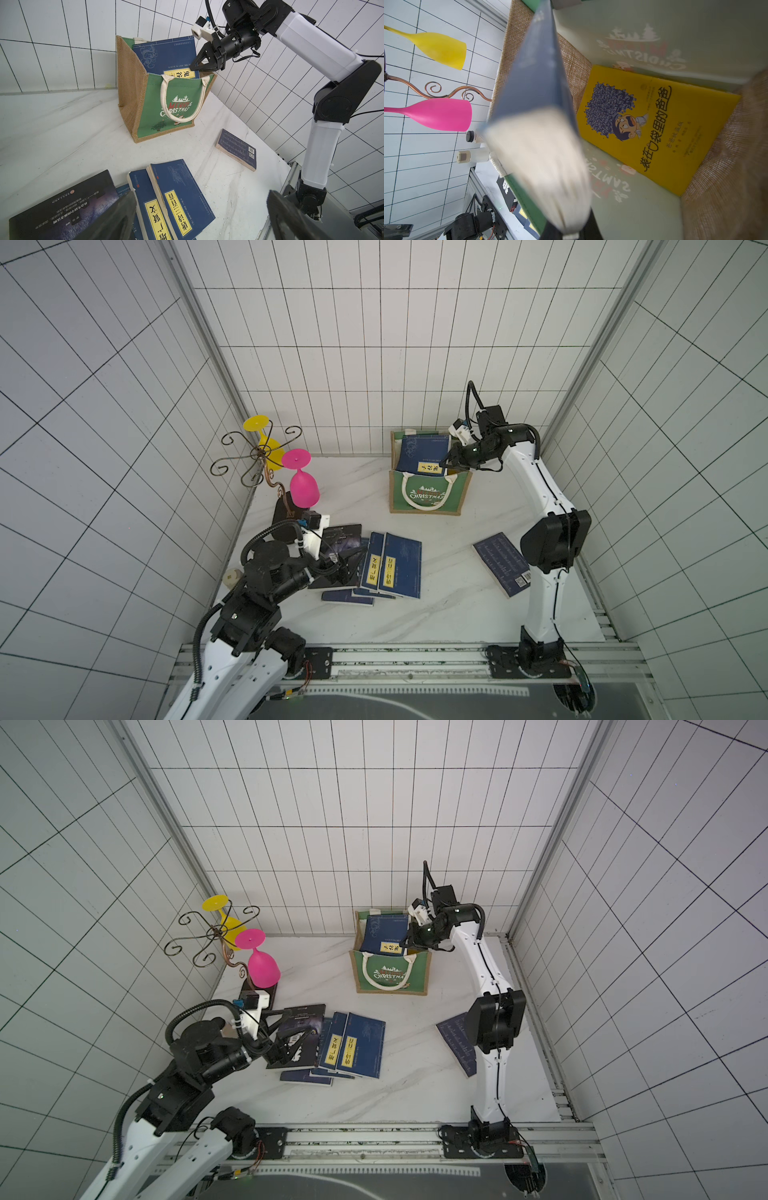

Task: Put the books into the canvas bag
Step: Place the book in the canvas bag.

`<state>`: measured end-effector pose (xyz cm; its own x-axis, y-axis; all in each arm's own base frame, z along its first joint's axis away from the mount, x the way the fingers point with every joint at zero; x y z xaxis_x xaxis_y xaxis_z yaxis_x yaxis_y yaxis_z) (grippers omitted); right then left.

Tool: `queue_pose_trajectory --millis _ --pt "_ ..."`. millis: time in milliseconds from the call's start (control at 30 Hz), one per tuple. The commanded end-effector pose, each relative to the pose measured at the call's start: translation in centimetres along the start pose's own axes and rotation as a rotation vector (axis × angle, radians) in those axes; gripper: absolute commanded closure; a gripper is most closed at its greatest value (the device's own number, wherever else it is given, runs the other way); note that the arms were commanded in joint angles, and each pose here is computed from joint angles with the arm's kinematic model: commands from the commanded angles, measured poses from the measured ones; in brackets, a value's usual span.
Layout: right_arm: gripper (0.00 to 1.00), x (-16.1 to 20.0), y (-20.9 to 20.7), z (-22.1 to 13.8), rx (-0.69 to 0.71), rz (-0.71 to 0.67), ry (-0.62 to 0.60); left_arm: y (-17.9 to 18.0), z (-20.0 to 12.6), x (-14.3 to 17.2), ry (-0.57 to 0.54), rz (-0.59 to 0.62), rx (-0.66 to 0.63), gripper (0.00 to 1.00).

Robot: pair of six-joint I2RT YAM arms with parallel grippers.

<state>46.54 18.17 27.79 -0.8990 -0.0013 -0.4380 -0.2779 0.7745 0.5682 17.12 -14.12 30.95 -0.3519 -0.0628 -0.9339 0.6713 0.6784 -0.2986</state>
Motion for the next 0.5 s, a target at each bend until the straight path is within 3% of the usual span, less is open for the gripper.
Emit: queue_pose_trajectory --millis 0,67,267,467 --pt "0.91 -1.0 1.0 -1.2 0.024 -0.052 -0.044 0.2 -0.2 -0.3 -0.022 0.012 -0.013 0.03" --pt "1.00 -1.1 1.1 -1.3 0.024 -0.055 -0.043 0.2 -0.1 -0.2 -0.019 0.012 -0.013 0.02" --pt "1.00 -0.1 4.8 -3.2 -0.054 -0.142 -0.059 0.4 0.0 -0.2 -0.019 0.007 -0.017 0.03" --pt "1.00 0.6 5.3 -3.9 -0.055 -0.141 -0.057 0.3 -0.1 -0.3 -0.026 0.010 -0.016 0.03"
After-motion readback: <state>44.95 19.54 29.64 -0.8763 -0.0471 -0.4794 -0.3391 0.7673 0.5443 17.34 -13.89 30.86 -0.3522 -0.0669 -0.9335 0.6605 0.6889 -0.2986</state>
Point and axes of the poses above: each gripper's point midway between its finger pads, its own z axis out along the fingers, its own y axis along the line the jaws close on, x = y × z, the point moved 3 cm from there along -z, back along the fingers, and after that the axes turned 5 degrees about z, right-handed, at the moved point
